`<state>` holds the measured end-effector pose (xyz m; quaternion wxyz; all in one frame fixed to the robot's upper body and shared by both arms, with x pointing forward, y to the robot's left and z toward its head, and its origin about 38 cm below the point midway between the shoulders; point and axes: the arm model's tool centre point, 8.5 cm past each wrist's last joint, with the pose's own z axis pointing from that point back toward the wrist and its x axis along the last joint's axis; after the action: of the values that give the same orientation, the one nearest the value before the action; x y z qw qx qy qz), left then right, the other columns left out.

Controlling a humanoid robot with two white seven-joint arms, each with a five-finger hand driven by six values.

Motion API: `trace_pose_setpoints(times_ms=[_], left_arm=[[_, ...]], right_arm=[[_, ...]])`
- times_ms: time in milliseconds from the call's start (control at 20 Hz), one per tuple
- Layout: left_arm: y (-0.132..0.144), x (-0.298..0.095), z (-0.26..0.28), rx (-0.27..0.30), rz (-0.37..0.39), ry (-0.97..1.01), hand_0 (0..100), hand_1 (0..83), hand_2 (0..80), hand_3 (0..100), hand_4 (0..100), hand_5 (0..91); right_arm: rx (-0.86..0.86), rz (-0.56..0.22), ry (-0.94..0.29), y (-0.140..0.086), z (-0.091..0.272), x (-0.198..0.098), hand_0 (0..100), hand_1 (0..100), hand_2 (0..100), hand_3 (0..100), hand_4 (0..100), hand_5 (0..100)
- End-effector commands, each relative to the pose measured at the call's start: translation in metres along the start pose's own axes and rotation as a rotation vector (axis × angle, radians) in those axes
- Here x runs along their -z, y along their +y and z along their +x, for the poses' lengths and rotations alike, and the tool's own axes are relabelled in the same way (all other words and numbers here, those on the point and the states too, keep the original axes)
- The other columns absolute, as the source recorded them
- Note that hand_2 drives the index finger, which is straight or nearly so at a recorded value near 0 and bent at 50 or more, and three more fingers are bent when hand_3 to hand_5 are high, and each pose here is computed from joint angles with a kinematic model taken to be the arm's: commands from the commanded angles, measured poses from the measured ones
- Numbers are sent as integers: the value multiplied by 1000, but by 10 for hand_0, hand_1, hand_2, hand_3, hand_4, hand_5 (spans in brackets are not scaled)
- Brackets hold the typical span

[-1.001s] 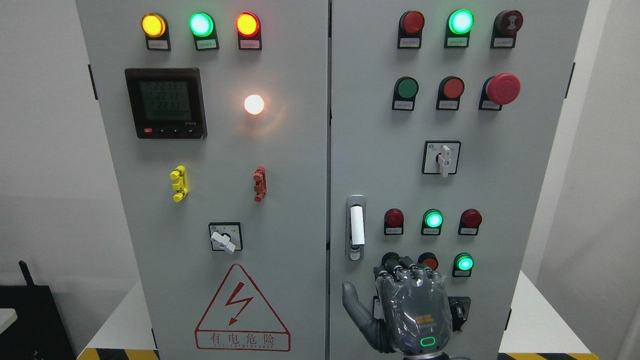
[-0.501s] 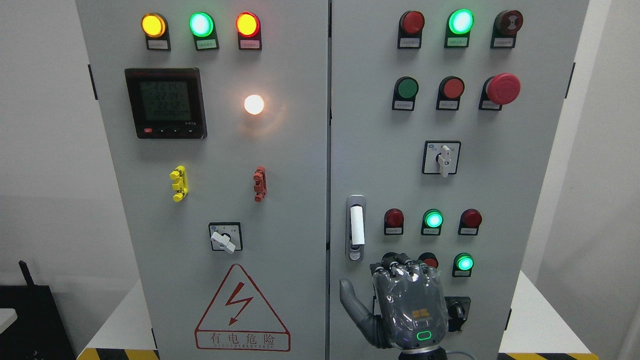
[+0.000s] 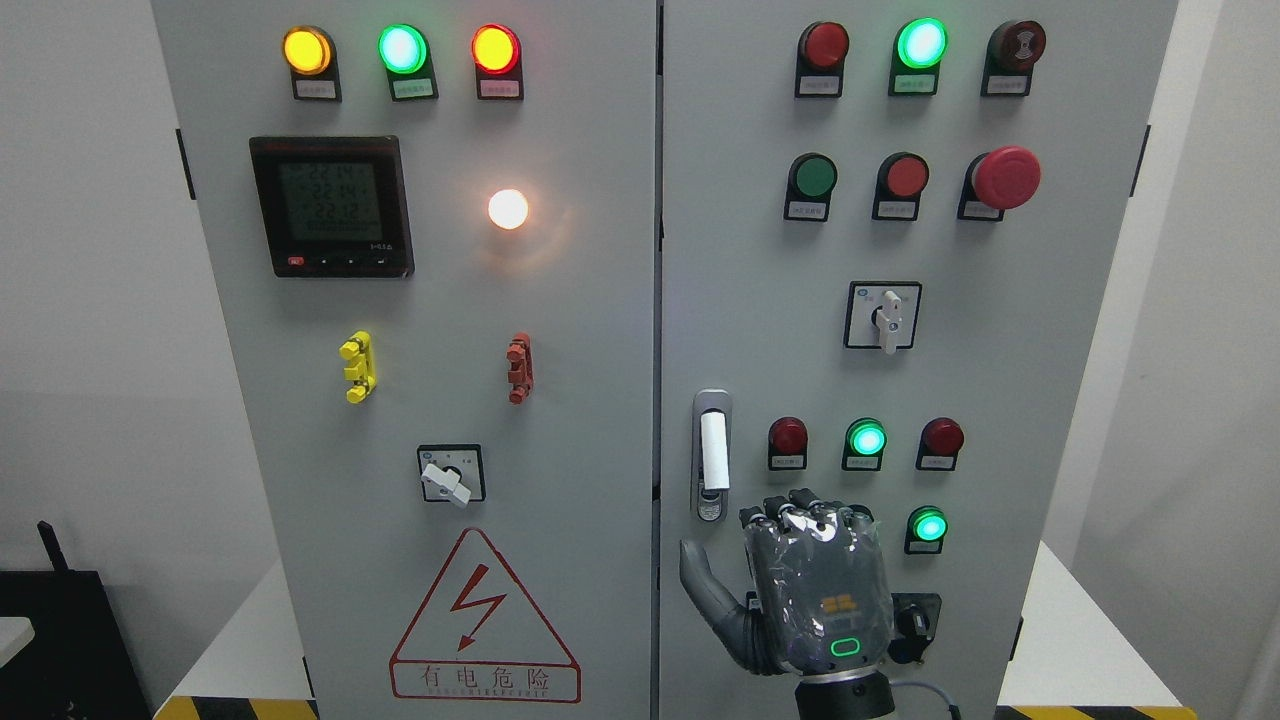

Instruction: Release door handle

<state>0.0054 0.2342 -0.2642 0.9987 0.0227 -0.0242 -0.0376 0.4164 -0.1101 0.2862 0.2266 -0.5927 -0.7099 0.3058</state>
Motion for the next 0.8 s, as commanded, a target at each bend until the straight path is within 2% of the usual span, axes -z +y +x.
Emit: trace_pose_setpoints(times_ms=[0, 751], left_arm=[[0, 0, -1, -1, 0, 6, 120, 389, 0, 0, 0, 0], [0, 0, -1, -1, 0, 6, 120, 389, 0, 0, 0, 0]], right_arm=[[0, 2, 5, 1, -2, 6, 429, 20, 938, 1000, 893, 952], [-5, -7, 29, -1, -5, 14, 436, 15, 938, 1000, 889, 950]])
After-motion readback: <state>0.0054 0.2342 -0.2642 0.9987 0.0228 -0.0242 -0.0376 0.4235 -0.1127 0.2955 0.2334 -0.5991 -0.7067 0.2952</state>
